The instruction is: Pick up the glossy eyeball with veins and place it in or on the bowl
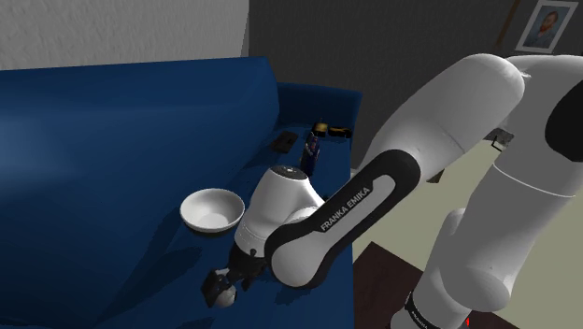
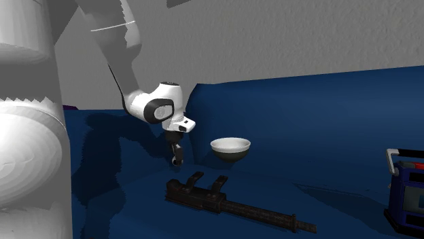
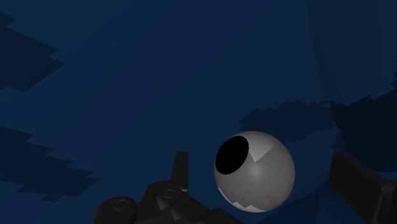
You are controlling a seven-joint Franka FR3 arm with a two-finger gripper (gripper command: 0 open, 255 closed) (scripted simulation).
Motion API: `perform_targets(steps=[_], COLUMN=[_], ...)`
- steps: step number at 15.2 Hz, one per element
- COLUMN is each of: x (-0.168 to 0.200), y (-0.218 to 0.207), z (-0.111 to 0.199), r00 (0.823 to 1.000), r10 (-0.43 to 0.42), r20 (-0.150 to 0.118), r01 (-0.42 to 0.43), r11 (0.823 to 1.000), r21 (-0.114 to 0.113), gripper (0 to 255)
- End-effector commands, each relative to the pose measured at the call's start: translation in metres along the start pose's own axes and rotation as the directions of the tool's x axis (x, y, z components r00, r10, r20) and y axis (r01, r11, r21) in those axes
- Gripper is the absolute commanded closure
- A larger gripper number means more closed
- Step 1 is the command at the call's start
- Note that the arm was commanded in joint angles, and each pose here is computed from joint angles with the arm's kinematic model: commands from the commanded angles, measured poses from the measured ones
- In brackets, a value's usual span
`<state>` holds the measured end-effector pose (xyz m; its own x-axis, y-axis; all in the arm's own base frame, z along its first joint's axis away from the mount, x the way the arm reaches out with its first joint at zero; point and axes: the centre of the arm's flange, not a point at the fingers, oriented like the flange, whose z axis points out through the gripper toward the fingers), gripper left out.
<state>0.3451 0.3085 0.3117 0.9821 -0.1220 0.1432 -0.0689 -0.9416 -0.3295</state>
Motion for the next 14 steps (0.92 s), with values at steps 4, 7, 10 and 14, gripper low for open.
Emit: perform_targets(steps=[4,7,10,14], x=[-0.0001,-0.0001,-0.0001,-0.0001], y=[-0.0006,-0.0006,-0.0006,-0.0006], z=[0.0036,0.0036,0.0036,0.0036], r00=[1.0,1.0,1.0,1.0], r10=[0.0,0.0,0.0,0.0], r20=[-0.001,-0.001,-0.001,-0.001], r01=[0.0,0.0,0.0,0.0], r11=[1.0,1.0,1.0,1.0], r21=[0.001,0.001,0.001,0.001], gripper=[0,0,255,255])
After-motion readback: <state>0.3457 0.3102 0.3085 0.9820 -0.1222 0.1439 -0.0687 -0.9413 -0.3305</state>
